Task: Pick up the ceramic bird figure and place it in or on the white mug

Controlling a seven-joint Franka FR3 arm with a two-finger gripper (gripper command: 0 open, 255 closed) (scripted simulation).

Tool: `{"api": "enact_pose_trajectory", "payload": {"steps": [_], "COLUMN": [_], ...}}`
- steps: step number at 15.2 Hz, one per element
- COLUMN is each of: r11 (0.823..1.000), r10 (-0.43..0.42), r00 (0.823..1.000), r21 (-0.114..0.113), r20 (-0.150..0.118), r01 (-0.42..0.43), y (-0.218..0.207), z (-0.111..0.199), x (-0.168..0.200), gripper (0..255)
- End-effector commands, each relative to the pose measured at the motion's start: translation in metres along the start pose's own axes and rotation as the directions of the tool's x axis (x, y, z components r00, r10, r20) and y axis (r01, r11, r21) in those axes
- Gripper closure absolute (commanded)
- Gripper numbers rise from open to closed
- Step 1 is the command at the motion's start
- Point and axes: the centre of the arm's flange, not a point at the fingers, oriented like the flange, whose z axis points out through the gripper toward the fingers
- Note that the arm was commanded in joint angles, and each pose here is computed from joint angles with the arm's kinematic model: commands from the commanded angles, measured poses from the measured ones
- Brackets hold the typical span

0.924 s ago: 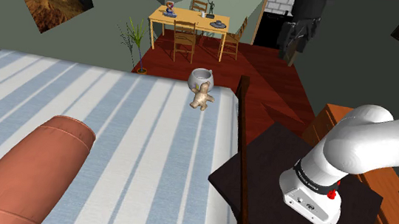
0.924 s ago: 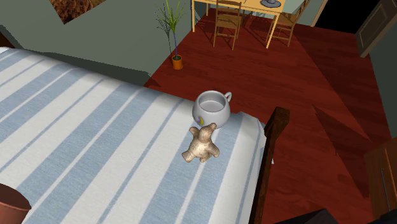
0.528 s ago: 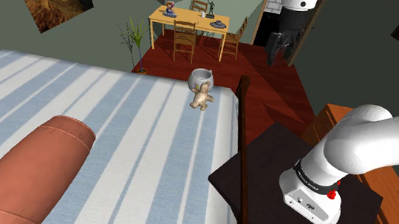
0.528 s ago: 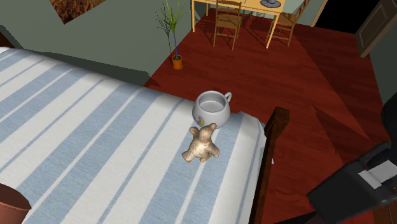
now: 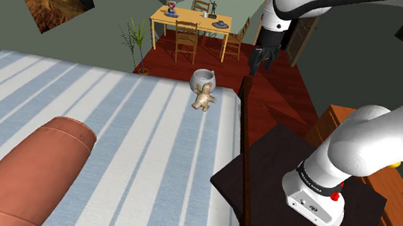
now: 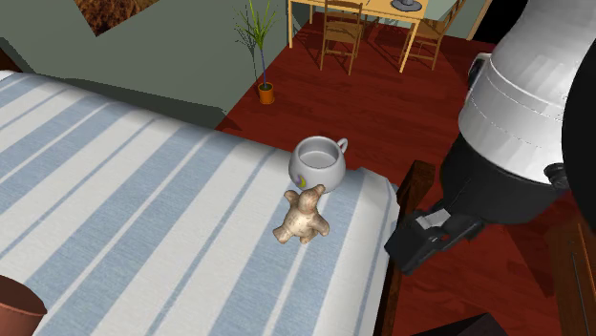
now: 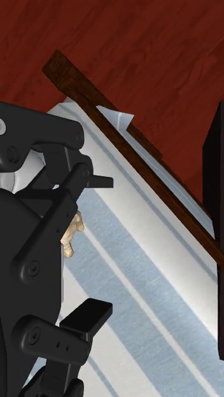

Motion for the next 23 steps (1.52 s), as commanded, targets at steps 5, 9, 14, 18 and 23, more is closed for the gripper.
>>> {"api": "enact_pose_trajectory", "payload": {"steps": [5, 9, 14, 18, 23], "r11": [0.998, 0.994, 0.987, 0.98, 0.975], "r10": [-0.051, -0.085, -0.126, -0.159, -0.177], "r00": [0.999, 0.996, 0.991, 0.986, 0.983], "r21": [0.037, 0.062, 0.093, 0.116, 0.129], "r20": [-0.015, -0.024, -0.037, -0.049, -0.055], "r01": [0.052, 0.086, 0.129, 0.164, 0.182], "y": [0.01, 0.013, 0.014, 0.012, 0.008], "z": [0.061, 0.099, 0.147, 0.184, 0.215], "x": [0.054, 0.089, 0.135, 0.171, 0.191], "gripper": [0, 0, 0, 0, 0]}}
